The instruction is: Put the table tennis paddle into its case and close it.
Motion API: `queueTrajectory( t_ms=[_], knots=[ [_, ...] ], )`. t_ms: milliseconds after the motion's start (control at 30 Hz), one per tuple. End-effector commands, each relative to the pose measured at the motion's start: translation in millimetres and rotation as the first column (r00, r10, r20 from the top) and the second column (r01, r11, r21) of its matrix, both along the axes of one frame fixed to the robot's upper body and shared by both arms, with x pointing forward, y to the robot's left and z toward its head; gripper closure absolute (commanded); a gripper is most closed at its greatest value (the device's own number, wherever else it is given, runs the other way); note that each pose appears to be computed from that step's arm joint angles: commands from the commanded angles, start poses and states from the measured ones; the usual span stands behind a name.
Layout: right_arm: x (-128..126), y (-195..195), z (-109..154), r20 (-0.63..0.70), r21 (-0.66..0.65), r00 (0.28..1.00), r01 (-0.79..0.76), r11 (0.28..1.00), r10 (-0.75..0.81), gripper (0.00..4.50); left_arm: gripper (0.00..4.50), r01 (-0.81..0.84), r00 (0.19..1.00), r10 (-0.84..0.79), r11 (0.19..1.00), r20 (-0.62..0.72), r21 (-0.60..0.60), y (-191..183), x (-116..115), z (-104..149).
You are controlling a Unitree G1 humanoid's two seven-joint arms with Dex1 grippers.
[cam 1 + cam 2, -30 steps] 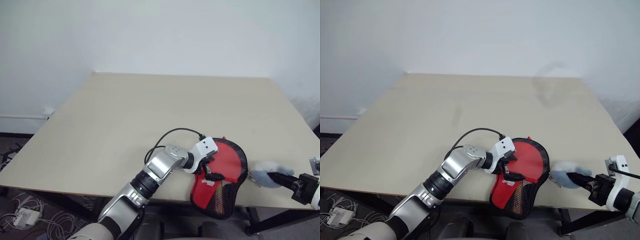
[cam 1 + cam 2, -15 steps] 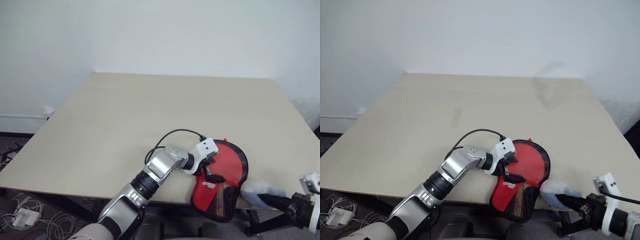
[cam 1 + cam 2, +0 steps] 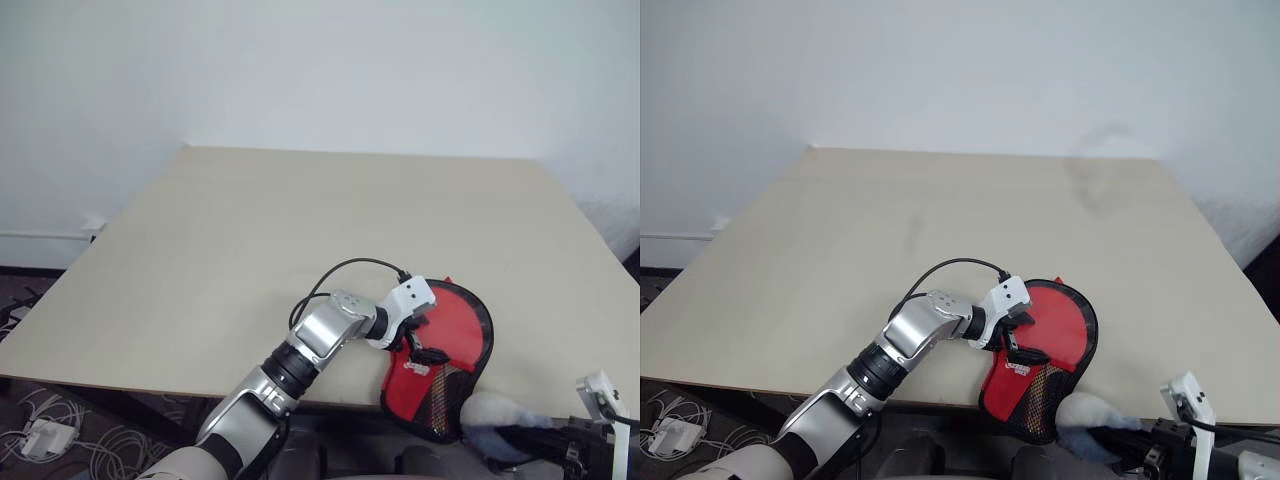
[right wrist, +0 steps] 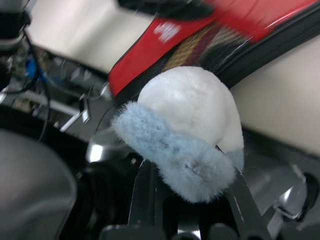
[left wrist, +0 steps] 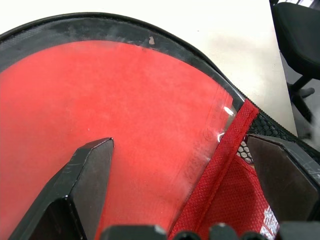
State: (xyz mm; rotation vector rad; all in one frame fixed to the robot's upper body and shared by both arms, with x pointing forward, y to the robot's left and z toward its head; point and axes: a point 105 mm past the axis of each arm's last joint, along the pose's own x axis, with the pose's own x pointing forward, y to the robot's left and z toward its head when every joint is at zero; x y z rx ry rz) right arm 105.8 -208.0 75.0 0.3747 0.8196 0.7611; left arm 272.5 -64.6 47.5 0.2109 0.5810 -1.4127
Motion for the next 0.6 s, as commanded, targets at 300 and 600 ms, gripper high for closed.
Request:
queueTrajectory(
  t_ms=[300,600],
  knots=[
    [-21.6,47.4,7.8,-0.019,0.116,0.969,-0.241,0.964,0.245,4.44,0.00,-0.024,0.987,0.046,0.989,-0.152,0.147,15.9,-14.0,-45.2],
    [-9.1,45.5,-4.5,0.008,0.102,0.963,-0.270,0.958,0.270,4.45,0.00,-0.032,0.987,0.055,0.988,-0.149,0.152,19.2,-12.5,-45.3]
  ],
)
